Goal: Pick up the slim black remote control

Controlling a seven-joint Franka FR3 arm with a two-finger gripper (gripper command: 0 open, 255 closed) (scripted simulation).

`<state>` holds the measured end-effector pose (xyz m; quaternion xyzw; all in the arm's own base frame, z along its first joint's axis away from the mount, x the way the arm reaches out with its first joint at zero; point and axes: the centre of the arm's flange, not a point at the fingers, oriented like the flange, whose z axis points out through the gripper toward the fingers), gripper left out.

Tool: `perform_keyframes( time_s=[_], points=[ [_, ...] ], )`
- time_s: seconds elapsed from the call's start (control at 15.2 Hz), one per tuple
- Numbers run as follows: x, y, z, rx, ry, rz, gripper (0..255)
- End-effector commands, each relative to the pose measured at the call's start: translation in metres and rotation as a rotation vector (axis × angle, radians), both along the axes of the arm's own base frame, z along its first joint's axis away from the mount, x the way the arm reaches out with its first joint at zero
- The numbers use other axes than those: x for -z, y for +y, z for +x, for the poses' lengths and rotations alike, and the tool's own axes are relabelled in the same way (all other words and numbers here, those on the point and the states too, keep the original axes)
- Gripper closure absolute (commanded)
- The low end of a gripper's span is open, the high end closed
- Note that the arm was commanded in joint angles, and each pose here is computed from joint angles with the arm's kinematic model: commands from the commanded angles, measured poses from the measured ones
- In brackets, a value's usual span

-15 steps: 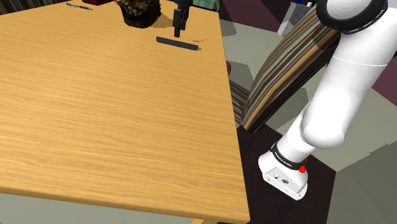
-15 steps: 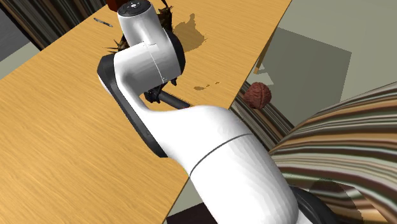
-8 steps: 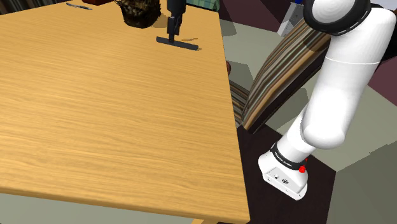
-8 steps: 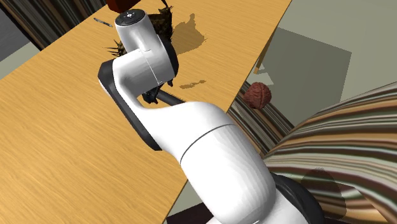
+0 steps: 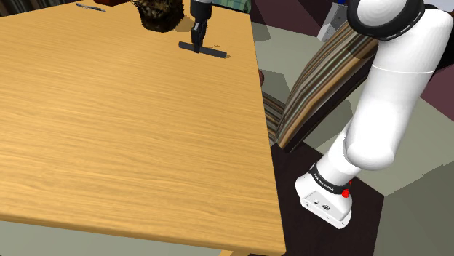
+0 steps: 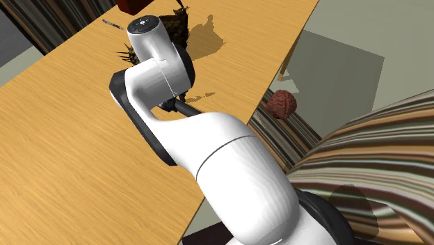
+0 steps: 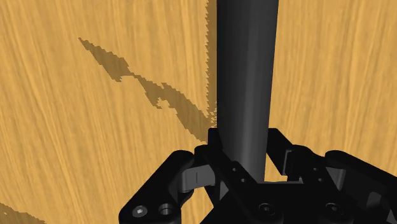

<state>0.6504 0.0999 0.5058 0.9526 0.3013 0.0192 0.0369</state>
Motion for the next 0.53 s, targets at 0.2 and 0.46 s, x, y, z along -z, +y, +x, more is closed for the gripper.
perform_keyframes(
  time_s=[0.2, 0.46],
  points=[
    [0.003, -0.002, 0.0, 0.002, 0.003, -0.002, 255],
    [-0.009, -0.001, 0.0, 0.002, 0.003, -0.001, 255]
  ],
)
